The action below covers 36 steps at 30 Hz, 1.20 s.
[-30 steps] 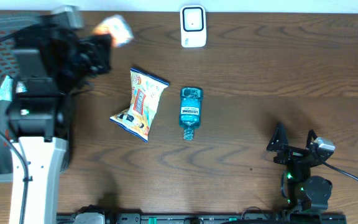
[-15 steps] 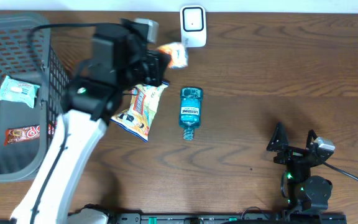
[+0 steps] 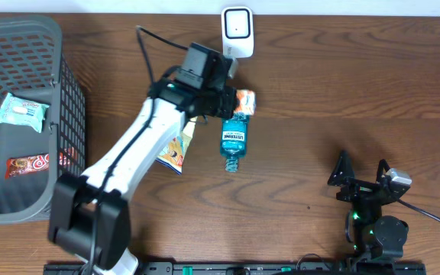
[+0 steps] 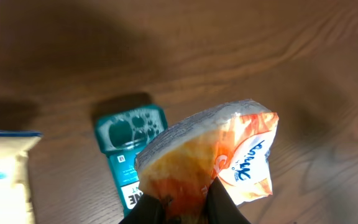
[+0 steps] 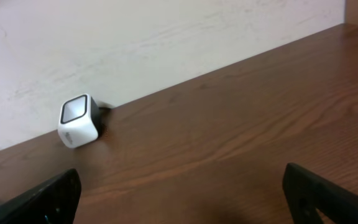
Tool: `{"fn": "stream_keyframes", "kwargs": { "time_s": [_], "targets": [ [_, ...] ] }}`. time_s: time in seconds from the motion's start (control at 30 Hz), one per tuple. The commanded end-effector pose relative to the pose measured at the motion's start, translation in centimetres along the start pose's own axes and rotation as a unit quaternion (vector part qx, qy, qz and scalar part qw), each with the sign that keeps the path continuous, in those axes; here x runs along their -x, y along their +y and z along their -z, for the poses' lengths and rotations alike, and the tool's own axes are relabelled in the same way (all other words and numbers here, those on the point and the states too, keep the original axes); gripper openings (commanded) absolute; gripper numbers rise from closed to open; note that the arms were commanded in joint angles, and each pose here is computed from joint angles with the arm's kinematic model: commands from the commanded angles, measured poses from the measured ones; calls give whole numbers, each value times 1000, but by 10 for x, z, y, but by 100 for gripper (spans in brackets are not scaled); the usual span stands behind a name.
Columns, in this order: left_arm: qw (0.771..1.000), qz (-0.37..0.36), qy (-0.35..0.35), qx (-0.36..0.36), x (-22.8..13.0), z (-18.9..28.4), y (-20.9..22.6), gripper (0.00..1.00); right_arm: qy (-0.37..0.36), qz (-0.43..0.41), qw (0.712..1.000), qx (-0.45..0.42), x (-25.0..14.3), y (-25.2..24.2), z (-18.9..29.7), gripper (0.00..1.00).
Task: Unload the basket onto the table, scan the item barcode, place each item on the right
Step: 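Carry the orange packet right and lower it beside the bottle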
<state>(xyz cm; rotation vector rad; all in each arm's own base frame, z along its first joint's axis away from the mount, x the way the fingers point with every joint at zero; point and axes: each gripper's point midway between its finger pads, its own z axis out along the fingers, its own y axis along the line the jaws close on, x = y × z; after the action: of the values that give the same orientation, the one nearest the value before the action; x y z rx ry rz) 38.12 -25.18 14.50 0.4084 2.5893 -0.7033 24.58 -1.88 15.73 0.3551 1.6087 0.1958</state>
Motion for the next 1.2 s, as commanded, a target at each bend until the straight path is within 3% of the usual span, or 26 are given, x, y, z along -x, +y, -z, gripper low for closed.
{"fn": "stream_keyframes", "kwargs": {
  "time_s": [0.0, 0.27, 0.6, 0.9, 1.17],
  "targets": [
    [1000, -21, 21, -3, -10, -21, -10, 7, 0, -1, 1000, 1, -1, 1, 0, 99],
    [996, -68, 55, -23, -38, -76, -46, 8, 0, -1, 1000, 1, -1, 1, 0, 99],
    [991, -101, 76, 42, -65, -111, -44, 8, 0, -1, 1000, 1, -1, 1, 0, 99],
    [991, -103, 71, 40, -62, -107, -46, 82, 0, -1, 1000, 1, -1, 1, 0, 99],
    [993, -116, 6, 16, -28, -59, -75, 93, 0, -1, 1000, 1, -1, 1, 0, 99]
  ]
}}
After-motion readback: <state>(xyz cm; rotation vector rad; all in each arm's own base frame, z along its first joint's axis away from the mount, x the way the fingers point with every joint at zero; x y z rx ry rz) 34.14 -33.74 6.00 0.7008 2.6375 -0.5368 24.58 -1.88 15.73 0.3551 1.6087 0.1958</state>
